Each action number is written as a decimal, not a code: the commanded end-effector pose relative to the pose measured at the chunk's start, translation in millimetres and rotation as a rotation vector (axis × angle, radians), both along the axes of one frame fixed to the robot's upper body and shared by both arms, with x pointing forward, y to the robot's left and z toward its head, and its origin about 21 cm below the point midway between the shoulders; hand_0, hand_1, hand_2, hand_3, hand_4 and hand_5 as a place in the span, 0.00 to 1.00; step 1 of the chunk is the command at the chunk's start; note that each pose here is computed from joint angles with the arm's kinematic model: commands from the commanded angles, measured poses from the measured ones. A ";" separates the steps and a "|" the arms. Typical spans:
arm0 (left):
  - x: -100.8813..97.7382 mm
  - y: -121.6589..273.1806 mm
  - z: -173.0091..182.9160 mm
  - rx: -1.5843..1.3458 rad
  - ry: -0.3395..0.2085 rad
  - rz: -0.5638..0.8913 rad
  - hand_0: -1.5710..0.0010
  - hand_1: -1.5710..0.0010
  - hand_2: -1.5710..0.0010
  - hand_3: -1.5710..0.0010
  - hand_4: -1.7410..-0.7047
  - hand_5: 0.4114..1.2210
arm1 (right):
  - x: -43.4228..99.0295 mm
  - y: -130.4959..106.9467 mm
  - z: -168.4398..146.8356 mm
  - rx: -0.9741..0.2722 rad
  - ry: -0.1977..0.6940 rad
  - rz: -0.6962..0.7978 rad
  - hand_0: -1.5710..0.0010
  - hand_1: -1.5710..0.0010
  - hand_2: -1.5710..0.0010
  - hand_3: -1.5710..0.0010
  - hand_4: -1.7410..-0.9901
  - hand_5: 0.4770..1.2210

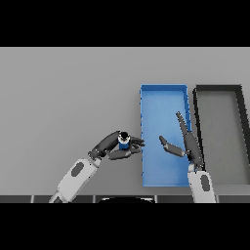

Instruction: Pick up the blue pipe and place it into the blue bin.

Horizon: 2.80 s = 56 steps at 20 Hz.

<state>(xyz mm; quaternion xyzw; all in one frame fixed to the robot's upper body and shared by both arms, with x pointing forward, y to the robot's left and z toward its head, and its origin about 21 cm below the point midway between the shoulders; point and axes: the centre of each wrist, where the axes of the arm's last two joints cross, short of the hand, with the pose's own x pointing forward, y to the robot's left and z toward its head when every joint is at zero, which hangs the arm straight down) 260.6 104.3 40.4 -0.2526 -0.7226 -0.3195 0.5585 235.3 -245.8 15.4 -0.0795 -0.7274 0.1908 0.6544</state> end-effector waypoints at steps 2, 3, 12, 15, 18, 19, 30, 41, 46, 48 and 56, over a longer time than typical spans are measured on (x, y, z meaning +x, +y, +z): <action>-3.8 -0.5 0.4 -0.006 0.000 -0.004 0.00 0.00 0.00 0.00 0.26 1.00 | 1.4 -1.5 0.3 -0.005 0.000 0.000 1.00 1.00 1.00 1.00 0.82 0.14; -3.4 -3.5 1.2 -0.003 0.007 -0.005 0.00 0.00 0.00 0.00 0.26 1.00 | 4.0 -1.5 1.9 -0.004 -0.001 0.001 1.00 1.00 1.00 1.00 0.81 0.14; -1.7 -0.3 0.0 0.015 -0.012 -0.006 0.00 0.00 0.00 0.00 0.26 1.00 | 8.5 -8.7 41.8 0.188 -0.180 0.205 1.00 0.99 0.99 1.00 0.76 0.16; -2.3 0.2 1.4 0.020 -0.018 -0.004 0.00 0.00 0.00 0.00 0.26 1.00 | 9.7 -9.4 80.3 0.141 -0.165 0.347 1.00 1.00 0.99 1.00 0.76 0.14; -2.3 1.9 1.9 0.024 -0.014 -0.004 0.00 0.00 0.00 0.00 0.26 1.00 | 6.2 6.1 111.0 0.065 -0.156 0.486 1.00 1.00 1.00 1.00 0.73 0.09; -0.3 0.1 2.0 0.030 -0.008 -0.003 0.00 0.00 0.00 0.00 0.26 1.00 | 6.0 9.6 120.6 0.037 -0.168 0.533 1.00 1.00 1.00 1.00 0.71 0.08; 1.5 -4.8 8.7 0.038 -0.021 -0.014 0.00 0.00 0.00 0.00 0.26 1.00 | 15.4 68.8 147.2 -0.047 -0.072 0.822 1.00 1.00 1.00 1.00 0.70 0.06; 3.1 -1.9 0.1 0.021 0.015 -0.055 0.00 0.00 0.00 0.00 0.22 1.00 | 45.6 128.7 150.1 -0.093 -0.001 0.983 0.89 0.85 0.84 0.91 0.65 0.06; 4.6 -2.9 2.4 0.025 0.028 -0.047 0.00 0.00 0.01 0.22 0.07 1.00 | 49.4 136.2 147.1 -0.076 -0.006 1.008 0.31 0.30 0.30 0.43 0.27 0.17; 5.2 -4.3 3.9 0.007 0.026 -0.058 0.00 0.00 0.01 0.17 0.05 1.00 | 46.9 133.4 144.4 -0.010 -0.007 1.025 0.20 0.19 0.19 0.27 0.33 0.41; 8.4 -5.5 2.6 -0.007 -0.011 -0.056 0.00 0.00 0.01 0.09 0.01 1.00 | 41.9 142.4 138.0 0.039 -0.027 1.034 0.03 0.03 0.03 0.05 0.33 0.90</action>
